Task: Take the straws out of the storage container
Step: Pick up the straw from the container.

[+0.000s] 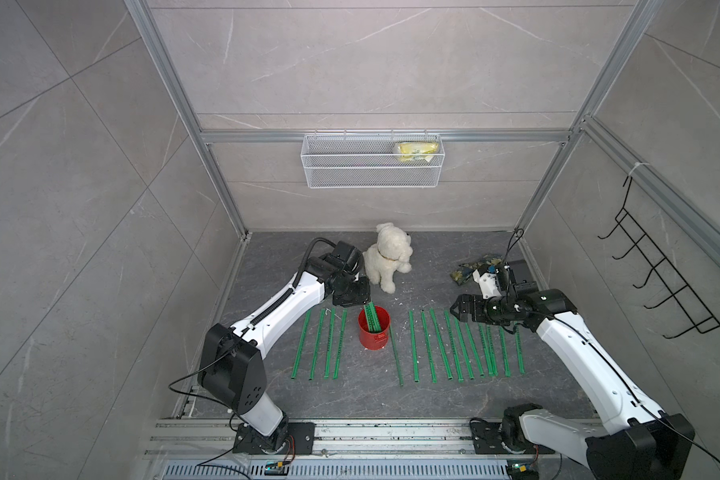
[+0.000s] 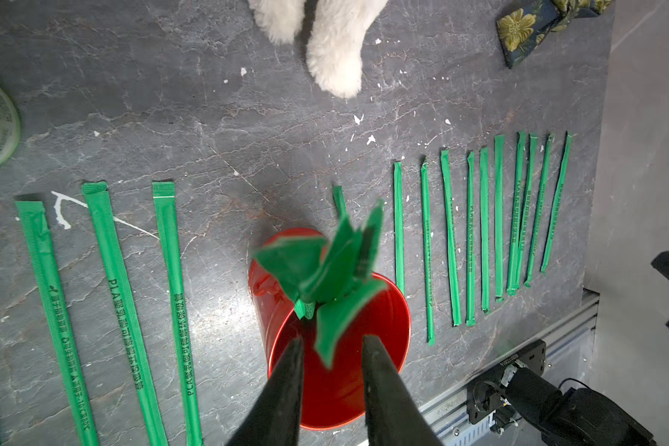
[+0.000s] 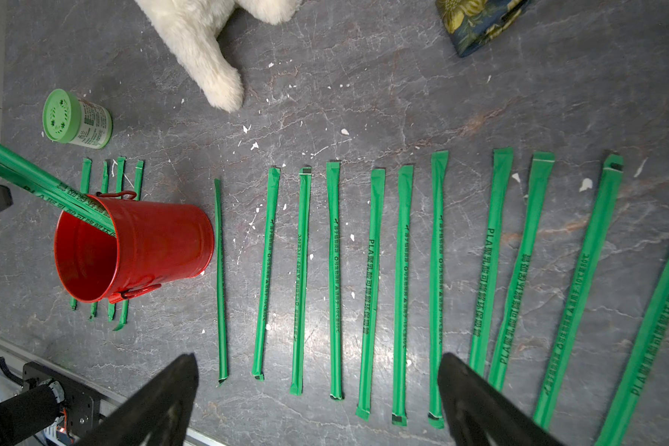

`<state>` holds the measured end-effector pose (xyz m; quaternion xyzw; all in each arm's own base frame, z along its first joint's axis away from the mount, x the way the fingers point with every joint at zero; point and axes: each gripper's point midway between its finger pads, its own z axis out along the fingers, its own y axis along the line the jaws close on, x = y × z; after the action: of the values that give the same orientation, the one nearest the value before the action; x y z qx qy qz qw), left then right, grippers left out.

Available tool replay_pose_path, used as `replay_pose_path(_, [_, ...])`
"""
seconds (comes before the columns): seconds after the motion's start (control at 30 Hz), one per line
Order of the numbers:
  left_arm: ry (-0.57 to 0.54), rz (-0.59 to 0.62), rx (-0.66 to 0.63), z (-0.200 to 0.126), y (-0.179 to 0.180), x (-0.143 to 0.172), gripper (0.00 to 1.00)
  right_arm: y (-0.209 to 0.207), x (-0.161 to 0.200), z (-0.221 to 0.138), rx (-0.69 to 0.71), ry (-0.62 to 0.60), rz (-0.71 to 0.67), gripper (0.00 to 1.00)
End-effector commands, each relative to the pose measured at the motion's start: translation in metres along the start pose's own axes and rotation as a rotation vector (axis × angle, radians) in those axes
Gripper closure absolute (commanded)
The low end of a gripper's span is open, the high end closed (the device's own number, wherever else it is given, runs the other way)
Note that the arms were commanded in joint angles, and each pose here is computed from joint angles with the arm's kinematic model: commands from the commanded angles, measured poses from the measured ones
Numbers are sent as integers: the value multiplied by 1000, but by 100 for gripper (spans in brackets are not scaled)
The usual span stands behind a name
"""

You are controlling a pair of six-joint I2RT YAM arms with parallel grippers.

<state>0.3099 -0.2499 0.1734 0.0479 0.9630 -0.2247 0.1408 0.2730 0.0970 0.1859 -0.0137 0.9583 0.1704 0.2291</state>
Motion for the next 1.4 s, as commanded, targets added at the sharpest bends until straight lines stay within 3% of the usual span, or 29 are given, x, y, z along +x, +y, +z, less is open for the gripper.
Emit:
replay_pose_path(0.0, [-16,9,-20,-6,-3,-7,74,3,-2,-3,-1,-3,-2,0])
replay_pose_path(0.57, [20,26,-32,9,-7,-10,78,2,-1,-3,2,3,-10,0])
replay_pose_path(0.77, [26,35,-30,10,-10,-9,88,3,-2,-3,1,1,-11,0])
replay_pose_path(1.0, [33,54,-29,6,-16,-5,96,4,-4,-4,-2,-4,-11,0])
replay_pose_path(1.37, [81,103,-26,-15,-27,10,97,6,-5,-6,-15,-14,-2,0])
